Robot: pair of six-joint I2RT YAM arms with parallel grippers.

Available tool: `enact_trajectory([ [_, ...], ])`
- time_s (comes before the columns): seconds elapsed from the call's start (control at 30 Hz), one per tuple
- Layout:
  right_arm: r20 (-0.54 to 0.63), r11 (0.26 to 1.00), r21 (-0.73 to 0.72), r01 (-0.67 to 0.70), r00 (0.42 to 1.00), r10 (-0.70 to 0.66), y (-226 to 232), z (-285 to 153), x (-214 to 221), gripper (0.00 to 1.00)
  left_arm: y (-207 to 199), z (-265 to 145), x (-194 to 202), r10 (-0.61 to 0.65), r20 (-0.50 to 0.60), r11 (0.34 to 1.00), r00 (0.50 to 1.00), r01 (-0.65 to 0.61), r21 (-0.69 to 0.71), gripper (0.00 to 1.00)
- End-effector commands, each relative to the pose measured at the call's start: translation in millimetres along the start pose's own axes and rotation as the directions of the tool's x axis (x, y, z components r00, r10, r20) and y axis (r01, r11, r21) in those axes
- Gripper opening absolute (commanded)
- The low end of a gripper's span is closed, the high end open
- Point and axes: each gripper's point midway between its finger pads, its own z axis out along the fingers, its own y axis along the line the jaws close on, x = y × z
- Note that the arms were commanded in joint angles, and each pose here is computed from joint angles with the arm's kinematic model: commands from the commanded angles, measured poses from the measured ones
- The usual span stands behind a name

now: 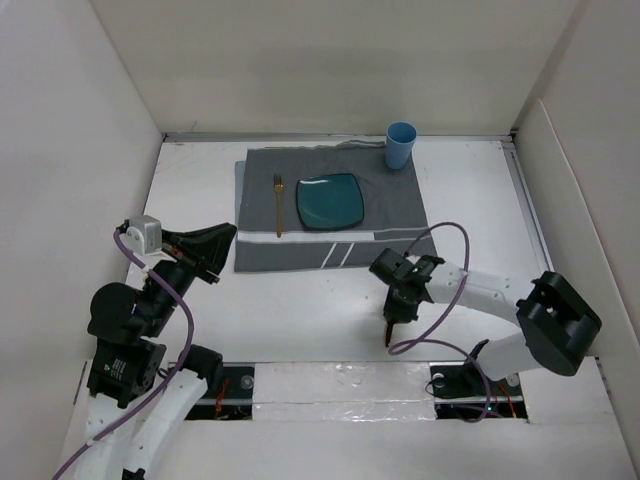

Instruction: Set the dinner table for one person

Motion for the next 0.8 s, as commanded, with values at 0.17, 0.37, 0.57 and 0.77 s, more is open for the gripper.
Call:
enact_trajectory([
  [0.17,0.049,0.996,-0.056,0.066,0.997,-0.064,35.0,-12.4,19.8,0.36,-7.2,-4.4,-20.8,0.026,0.072,0.999,0.997,-0.027,0.016,0.1],
  [0.37,0.104,0.989,0.03,0.143,0.984,-0.145,27.7,-4.3,9.3,0.42,-7.3,-3.5,-20.0,0.024,0.069,0.999,0.997,-0.026,0.019,0.1],
  [0.57,0.123,0.989,0.051,0.141,0.982,-0.146,26.3,2.8,8.6,0.38,-8.1,-2.8,-18.8,0.022,0.064,0.999,0.998,-0.024,0.025,0.11],
  [0.77,0.115,0.992,0.062,0.113,0.986,-0.119,23.0,13.2,20.3,0.3,-8.3,-3.0,-18.4,0.022,0.063,0.999,0.998,-0.024,0.026,0.1],
])
